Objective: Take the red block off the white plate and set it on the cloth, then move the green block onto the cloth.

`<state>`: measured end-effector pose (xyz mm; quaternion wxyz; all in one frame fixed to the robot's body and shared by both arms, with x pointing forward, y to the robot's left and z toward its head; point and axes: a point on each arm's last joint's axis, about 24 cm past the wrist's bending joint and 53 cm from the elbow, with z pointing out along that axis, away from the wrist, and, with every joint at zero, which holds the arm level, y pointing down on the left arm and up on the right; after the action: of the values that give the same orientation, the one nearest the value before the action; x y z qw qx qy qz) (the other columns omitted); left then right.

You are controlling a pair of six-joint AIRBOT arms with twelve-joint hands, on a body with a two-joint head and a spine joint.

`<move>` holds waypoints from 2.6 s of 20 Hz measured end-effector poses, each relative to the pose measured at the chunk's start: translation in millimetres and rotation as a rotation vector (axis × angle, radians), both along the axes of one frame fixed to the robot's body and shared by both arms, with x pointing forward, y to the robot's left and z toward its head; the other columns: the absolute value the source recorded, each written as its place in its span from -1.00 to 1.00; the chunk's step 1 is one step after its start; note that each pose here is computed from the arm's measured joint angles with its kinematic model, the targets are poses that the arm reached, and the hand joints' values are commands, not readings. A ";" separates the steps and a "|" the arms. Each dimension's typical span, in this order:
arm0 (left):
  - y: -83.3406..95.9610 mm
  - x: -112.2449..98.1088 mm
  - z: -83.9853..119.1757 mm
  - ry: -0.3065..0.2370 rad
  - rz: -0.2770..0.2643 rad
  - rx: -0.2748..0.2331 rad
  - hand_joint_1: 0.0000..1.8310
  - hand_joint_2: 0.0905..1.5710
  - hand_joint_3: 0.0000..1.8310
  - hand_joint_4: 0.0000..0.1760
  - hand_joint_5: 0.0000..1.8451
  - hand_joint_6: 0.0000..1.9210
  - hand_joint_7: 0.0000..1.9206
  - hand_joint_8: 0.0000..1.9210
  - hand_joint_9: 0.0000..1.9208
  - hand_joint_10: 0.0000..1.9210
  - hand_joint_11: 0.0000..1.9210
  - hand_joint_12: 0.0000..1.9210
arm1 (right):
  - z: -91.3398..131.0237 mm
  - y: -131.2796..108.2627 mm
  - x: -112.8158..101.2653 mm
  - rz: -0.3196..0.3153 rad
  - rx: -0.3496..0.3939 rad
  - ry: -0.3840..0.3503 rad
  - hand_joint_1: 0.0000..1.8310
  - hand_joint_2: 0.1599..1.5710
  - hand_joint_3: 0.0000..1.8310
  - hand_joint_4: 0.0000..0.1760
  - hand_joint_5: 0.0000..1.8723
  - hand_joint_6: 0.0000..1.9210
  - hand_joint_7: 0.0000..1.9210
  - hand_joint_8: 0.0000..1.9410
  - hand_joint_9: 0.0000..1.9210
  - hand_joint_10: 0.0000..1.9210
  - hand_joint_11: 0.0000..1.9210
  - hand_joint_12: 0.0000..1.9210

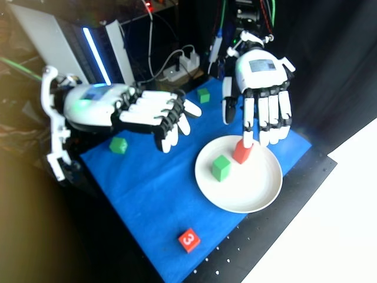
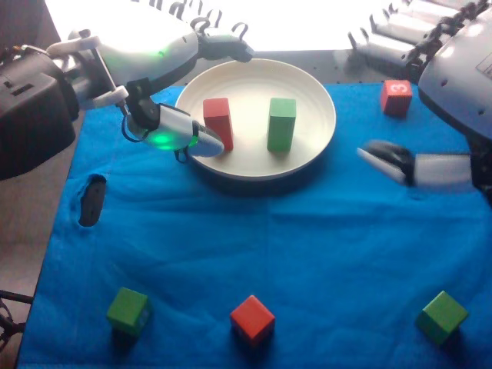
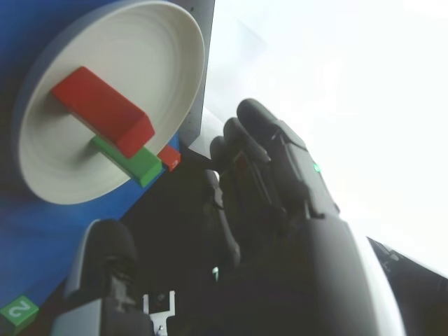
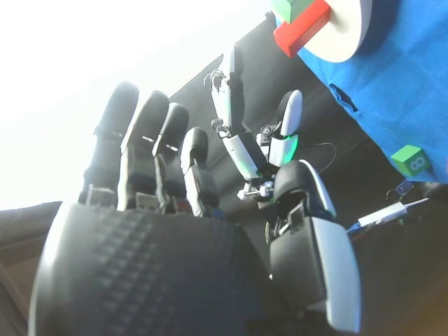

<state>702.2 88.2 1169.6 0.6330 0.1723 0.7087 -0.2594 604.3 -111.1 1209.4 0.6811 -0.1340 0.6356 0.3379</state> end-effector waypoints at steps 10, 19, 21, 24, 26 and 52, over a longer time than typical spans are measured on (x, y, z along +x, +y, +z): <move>1.1 19.0 -16.9 0.071 0.030 -0.034 -0.06 0.22 -1.00 -0.33 -0.54 -0.98 -0.60 -0.99 -0.62 -0.85 -1.00 0.33 | -1.2 0.6 -0.1 0.002 -0.001 0.005 0.00 -0.07 -0.79 -1.00 -0.34 -0.27 -0.39 -0.07 -0.46 0.18 -0.63 0.72; -7.1 25.1 -41.8 0.152 0.028 -0.013 0.07 0.20 -1.00 -1.00 -0.42 -0.96 -0.45 -0.97 -0.49 -0.68 -0.98 0.56 | -1.8 2.0 -0.4 0.004 0.002 0.007 0.01 0.05 -0.90 -1.00 -0.38 -0.24 -0.46 0.03 -0.53 0.27 -0.67 0.76; -9.8 25.1 -43.6 0.156 0.025 -0.012 0.07 0.22 -1.00 -1.00 -0.35 -0.97 -0.37 -0.97 -0.46 -0.55 -0.87 0.54 | -1.9 2.0 -0.4 0.004 0.001 0.007 0.01 0.04 -0.93 -1.00 -0.37 -0.21 -0.43 0.03 -0.47 0.26 -0.60 0.74; -9.5 27.8 -46.8 0.160 0.029 -0.008 0.10 0.28 -1.00 -0.87 -0.23 -0.96 -0.25 -0.95 -0.49 -0.10 -0.69 0.69 | -1.9 1.9 -0.3 0.004 0.001 0.007 0.01 0.04 -0.93 -1.00 -0.37 -0.19 -0.41 0.05 -0.46 0.27 -0.59 0.75; -10.1 28.0 -50.1 0.165 0.029 -0.005 0.17 0.30 -0.99 -1.00 -0.14 -0.94 -0.16 -0.91 -0.40 0.03 -0.53 0.69 | -1.8 1.8 -0.1 0.004 0.001 0.006 0.02 0.04 -0.93 -1.00 -0.39 -0.19 -0.43 0.04 -0.46 0.26 -0.58 0.74; 50.0 -53.4 37.6 0.070 -0.057 -0.396 0.48 0.45 -1.00 -1.00 -0.16 0.19 -0.03 0.18 -0.12 0.38 -0.32 0.58 | -2.0 1.8 -0.1 0.004 0.001 0.007 0.17 -0.05 -0.91 -1.00 -0.31 -0.29 -0.37 0.11 -0.42 0.30 -0.57 0.71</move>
<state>648.8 138.2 1207.1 0.6218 0.0551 0.6604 -0.4174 604.2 -109.3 1207.4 0.6784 -0.1338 0.6375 0.3398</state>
